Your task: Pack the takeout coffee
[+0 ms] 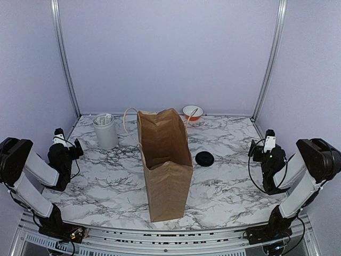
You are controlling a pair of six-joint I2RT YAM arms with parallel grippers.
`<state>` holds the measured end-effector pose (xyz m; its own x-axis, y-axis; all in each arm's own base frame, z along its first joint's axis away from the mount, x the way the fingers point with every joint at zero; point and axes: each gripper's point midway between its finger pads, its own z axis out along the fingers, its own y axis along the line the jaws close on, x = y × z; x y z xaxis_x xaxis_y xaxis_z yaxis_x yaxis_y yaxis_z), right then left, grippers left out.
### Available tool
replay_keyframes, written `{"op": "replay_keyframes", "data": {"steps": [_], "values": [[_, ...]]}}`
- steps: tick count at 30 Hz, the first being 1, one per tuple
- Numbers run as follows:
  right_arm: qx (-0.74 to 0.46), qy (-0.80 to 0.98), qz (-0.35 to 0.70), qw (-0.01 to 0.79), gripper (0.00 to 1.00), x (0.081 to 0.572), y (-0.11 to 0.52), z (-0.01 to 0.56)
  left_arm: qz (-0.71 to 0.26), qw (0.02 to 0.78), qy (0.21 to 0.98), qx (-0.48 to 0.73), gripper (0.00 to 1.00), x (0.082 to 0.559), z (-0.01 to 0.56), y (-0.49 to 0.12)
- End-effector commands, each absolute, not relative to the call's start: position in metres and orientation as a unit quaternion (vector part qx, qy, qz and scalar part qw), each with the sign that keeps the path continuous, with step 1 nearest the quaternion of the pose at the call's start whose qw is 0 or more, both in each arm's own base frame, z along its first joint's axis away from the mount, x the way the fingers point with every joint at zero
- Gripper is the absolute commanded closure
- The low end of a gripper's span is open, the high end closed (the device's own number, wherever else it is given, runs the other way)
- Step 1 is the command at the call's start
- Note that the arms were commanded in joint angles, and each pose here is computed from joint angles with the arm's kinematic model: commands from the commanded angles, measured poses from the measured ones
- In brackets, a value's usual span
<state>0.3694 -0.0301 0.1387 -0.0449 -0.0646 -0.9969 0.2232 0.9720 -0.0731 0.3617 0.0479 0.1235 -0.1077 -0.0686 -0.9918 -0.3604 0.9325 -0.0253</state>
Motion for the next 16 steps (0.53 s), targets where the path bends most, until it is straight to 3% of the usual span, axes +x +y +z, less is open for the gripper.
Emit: {"op": "replay_keyframes", "data": {"steps": [1,16], "values": [[0.052,0.703,-0.104,0.702,0.0,0.3743,-0.027,0.1488,0.109,0.66,0.729,-0.146,0.01,0.3645,0.13,0.0481],[0.052,0.702,-0.105,0.702,0.0,0.3742,-0.0273,0.1492,0.109,0.66,0.729,-0.146,0.01,0.3646,0.1299,0.0481]]}}
